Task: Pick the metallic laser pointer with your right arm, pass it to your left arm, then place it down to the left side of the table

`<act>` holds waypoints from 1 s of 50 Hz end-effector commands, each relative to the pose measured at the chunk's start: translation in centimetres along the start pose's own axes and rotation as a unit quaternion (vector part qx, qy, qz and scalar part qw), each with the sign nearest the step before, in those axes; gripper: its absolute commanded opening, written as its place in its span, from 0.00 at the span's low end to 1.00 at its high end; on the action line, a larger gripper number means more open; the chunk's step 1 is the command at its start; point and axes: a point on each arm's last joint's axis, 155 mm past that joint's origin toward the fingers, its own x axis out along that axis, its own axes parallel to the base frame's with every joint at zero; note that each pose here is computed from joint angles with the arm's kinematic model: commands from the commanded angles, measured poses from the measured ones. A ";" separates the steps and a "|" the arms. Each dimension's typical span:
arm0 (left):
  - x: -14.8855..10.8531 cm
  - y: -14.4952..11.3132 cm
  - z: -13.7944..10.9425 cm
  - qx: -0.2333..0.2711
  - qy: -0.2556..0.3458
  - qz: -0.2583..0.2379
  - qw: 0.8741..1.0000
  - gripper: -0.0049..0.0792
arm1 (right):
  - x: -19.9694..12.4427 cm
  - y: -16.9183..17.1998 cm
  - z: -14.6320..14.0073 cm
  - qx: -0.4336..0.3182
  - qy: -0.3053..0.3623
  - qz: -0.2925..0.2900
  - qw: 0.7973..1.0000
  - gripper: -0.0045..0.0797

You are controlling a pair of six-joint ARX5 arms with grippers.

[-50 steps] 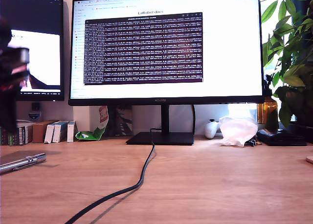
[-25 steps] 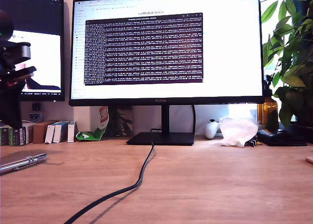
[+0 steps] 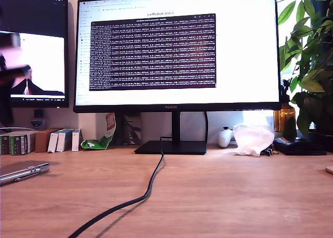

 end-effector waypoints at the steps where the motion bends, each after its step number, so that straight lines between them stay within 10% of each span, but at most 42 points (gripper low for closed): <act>1: -0.3 -0.2 -0.7 0.000 -0.002 0.003 1.000 0.03 | 0.6 0.0 -1.5 0.000 0.012 0.000 1.000 0.04; 29: -6.6 -3.3 2.7 0.001 -0.159 0.040 0.986 0.03 | 1.0 0.7 -3.0 0.054 0.031 0.018 0.998 0.04; 50: -7.1 -3.6 3.0 0.004 -0.169 0.045 0.985 0.03 | 0.9 0.7 -3.6 0.106 0.043 0.015 0.993 0.04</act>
